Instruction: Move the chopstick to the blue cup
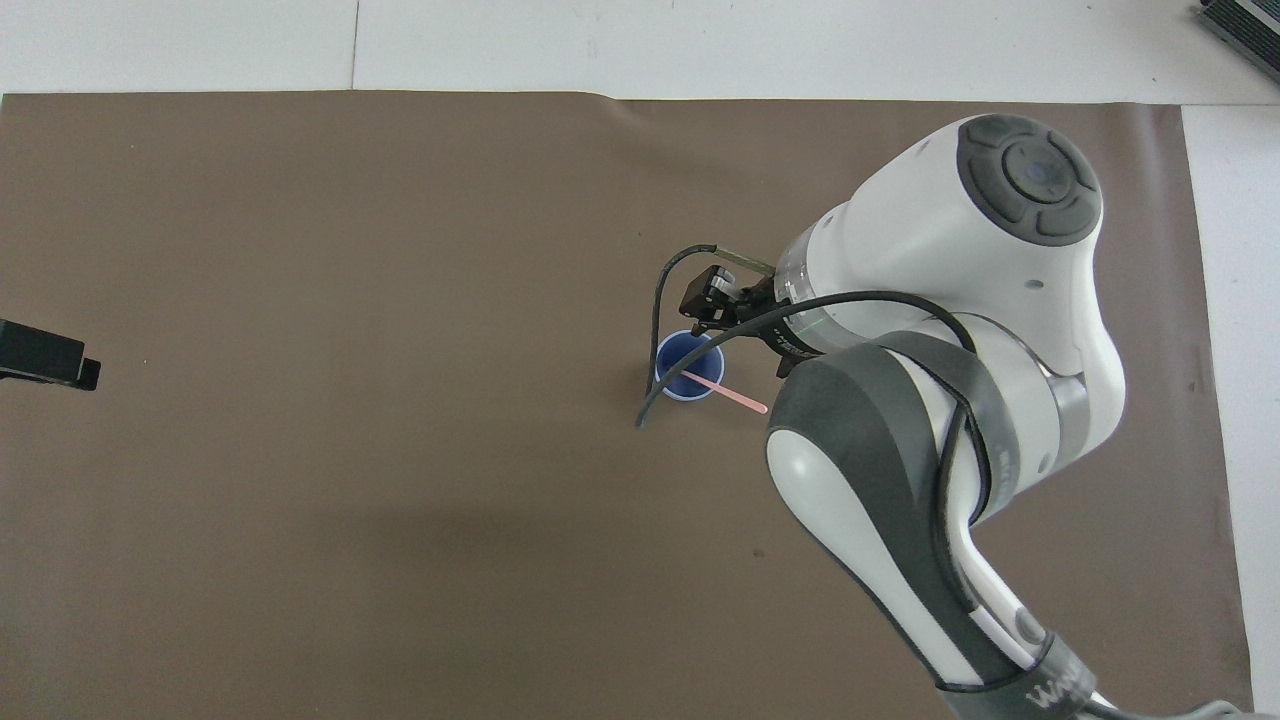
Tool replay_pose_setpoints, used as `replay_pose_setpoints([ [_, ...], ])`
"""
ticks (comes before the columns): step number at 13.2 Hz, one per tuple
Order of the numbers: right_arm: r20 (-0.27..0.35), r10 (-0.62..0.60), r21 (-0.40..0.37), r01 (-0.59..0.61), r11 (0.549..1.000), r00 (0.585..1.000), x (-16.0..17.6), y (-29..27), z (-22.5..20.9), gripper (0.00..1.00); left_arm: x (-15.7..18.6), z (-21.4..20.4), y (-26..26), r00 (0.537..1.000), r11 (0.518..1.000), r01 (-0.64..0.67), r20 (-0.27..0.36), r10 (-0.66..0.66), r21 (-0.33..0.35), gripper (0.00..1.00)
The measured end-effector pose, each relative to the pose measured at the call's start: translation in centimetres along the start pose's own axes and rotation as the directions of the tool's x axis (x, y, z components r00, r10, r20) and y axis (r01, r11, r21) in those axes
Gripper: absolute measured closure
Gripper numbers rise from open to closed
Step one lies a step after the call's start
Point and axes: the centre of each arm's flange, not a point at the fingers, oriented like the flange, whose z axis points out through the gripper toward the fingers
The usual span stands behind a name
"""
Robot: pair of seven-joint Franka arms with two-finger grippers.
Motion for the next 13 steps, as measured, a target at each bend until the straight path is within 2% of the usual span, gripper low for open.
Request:
replay_pose_setpoints([
  [3, -0.098, -0.085, -0.014, 0.084, 0.996, 0.992, 3.9, 5.5, -4.7, 0.00, 0.0, 0.0, 0.0, 1.000, 1.000, 0.000, 0.000, 0.000, 0.000, 0.00],
  [6, -0.156, -0.171, -0.068, 0.162, 0.984, 0.973, 6.6, 12.5, -9.1, 0.00, 0.0, 0.0, 0.0, 1.000, 1.000, 0.000, 0.000, 0.000, 0.000, 0.00],
  [9, -0.159, -0.243, -0.121, 0.225, 0.967, 0.957, 7.0, 17.1, -12.3, 0.00, 0.0, 0.0, 0.0, 1.000, 1.000, 0.000, 0.000, 0.000, 0.000, 0.00],
  [13, -0.109, -0.266, -0.214, 0.238, 0.947, 0.958, 6.5, 19.6, -14.5, 0.00, 0.0, 0.0, 0.0, 1.000, 1.000, 0.000, 0.000, 0.000, 0.000, 0.00],
])
